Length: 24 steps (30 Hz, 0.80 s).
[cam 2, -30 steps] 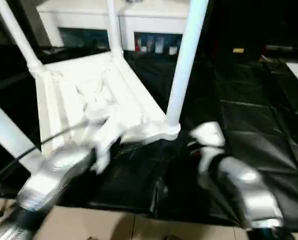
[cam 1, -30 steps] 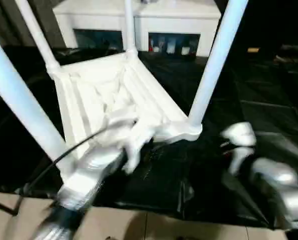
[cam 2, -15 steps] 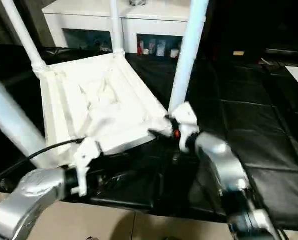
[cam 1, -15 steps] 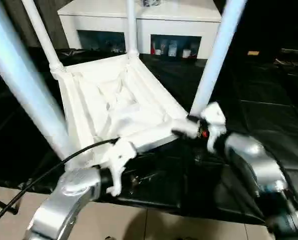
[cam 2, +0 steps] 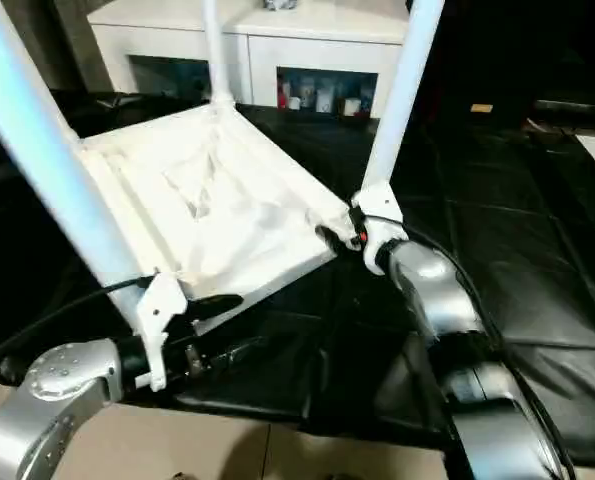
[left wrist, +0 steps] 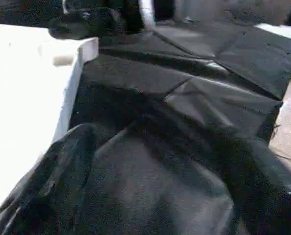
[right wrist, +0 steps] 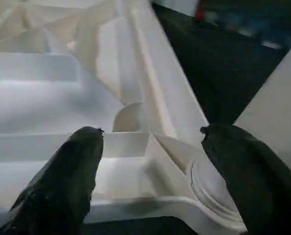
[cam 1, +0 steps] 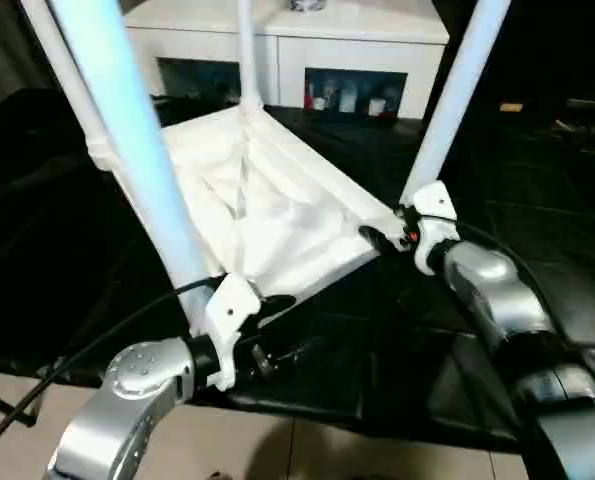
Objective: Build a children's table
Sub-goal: Rotate table base
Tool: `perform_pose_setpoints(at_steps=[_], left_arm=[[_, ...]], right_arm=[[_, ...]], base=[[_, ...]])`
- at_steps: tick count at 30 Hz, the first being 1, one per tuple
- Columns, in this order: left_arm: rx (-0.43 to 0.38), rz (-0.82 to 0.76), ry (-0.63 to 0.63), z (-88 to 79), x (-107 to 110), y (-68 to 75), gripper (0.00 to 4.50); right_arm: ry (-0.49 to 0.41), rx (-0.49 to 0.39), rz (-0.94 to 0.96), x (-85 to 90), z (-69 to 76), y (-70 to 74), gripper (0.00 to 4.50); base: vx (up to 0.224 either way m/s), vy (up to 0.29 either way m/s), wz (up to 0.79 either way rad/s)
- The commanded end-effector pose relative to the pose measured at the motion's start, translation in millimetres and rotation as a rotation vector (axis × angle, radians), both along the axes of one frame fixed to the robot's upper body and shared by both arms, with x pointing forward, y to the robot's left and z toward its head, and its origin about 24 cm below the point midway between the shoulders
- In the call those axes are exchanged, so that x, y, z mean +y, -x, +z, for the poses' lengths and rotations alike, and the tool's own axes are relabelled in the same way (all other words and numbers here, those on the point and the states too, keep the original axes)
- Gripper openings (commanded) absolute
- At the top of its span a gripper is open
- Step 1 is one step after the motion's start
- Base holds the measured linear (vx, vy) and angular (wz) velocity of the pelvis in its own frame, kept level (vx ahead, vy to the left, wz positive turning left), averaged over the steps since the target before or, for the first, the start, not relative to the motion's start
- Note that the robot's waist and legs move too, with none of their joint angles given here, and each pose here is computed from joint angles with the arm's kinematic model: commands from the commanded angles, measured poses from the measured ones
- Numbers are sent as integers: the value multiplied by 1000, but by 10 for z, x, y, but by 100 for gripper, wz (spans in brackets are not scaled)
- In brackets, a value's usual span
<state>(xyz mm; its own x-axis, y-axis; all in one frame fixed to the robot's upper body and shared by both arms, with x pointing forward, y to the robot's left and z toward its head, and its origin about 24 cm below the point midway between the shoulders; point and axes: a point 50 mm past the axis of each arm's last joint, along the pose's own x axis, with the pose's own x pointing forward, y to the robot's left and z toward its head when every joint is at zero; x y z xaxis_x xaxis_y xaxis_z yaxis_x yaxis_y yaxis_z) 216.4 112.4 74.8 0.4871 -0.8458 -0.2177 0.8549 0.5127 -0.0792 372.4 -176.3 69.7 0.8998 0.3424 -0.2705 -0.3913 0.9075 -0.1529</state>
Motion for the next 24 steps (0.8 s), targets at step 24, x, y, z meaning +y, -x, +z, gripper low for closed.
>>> perform_pose_setpoints(at_steps=[24], left_arm=[[99, 96, 64, 17, 660, 121, 447]], right_arm=[[-86, -107, 132, -233, 56, 94, 387]], base=[[0, 0, 0]])
